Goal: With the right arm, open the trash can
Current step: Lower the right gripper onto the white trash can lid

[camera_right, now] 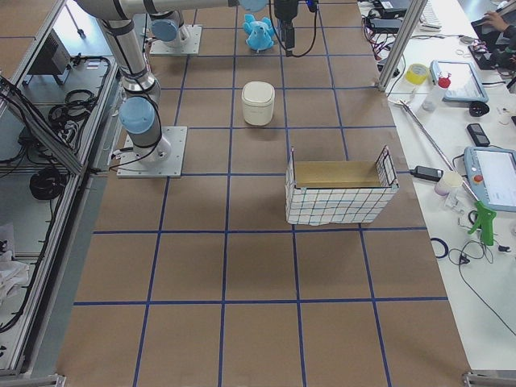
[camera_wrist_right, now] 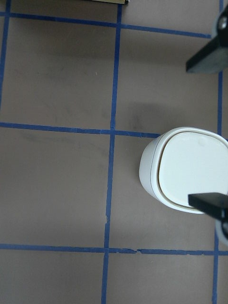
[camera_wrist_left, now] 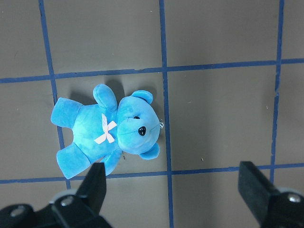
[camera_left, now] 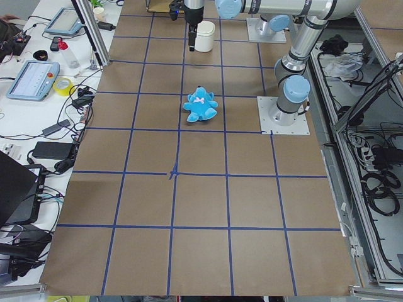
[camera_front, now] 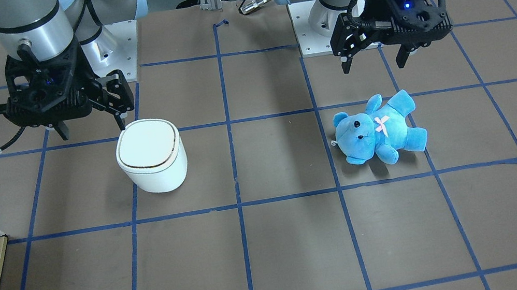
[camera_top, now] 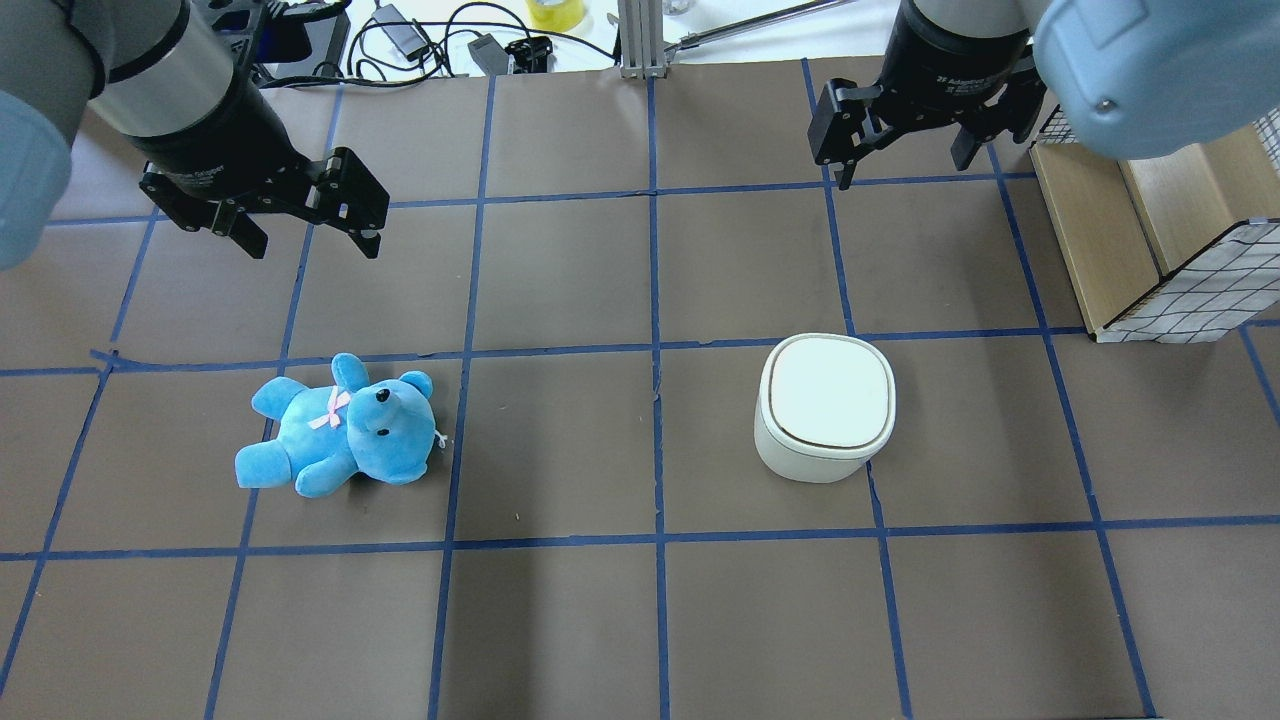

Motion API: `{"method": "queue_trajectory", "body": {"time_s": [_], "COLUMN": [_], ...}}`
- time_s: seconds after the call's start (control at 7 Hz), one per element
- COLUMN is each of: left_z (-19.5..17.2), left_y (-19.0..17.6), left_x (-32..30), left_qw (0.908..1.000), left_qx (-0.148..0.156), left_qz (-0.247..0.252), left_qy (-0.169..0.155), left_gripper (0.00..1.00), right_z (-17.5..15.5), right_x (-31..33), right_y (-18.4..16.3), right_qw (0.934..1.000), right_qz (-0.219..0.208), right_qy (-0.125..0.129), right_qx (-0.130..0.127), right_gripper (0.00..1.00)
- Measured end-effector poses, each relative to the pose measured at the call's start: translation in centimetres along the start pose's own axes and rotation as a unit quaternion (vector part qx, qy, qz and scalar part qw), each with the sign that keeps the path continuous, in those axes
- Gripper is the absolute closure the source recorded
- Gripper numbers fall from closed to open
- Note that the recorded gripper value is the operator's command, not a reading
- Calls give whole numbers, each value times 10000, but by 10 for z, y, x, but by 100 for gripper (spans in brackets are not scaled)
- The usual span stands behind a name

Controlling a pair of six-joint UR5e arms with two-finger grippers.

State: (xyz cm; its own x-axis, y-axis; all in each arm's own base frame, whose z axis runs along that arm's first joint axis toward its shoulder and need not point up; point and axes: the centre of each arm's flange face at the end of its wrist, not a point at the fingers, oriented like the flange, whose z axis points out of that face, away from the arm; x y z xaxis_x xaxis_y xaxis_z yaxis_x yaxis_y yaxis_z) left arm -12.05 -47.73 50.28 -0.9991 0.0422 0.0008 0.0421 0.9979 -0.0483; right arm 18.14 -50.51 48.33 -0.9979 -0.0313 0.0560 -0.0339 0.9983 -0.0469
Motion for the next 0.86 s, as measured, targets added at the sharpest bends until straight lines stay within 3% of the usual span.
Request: {"method": "queue_trajectory", "body": {"time_s": [0.29,0.43,0.86], "left_z": [0,0,0], "left_y": [0,0,0], "left_x": [0,0,0], "left_qw": [10000,10000,10000], "left_qx": [0,0,0], "left_qz": [0,0,0], "left_qy": [0,0,0], "left_gripper": [0,0,0], "right_z": [51,81,147], "right_x": [-9,-12,-15], "right_y": [10,18,43], "right_qw": [9978,9971,9963], "right_qz": [545,613,597], "right_qy": [-86,-105,-88], "right_qx": [-356,-447,-620], "right_gripper": [76,85,86]}}
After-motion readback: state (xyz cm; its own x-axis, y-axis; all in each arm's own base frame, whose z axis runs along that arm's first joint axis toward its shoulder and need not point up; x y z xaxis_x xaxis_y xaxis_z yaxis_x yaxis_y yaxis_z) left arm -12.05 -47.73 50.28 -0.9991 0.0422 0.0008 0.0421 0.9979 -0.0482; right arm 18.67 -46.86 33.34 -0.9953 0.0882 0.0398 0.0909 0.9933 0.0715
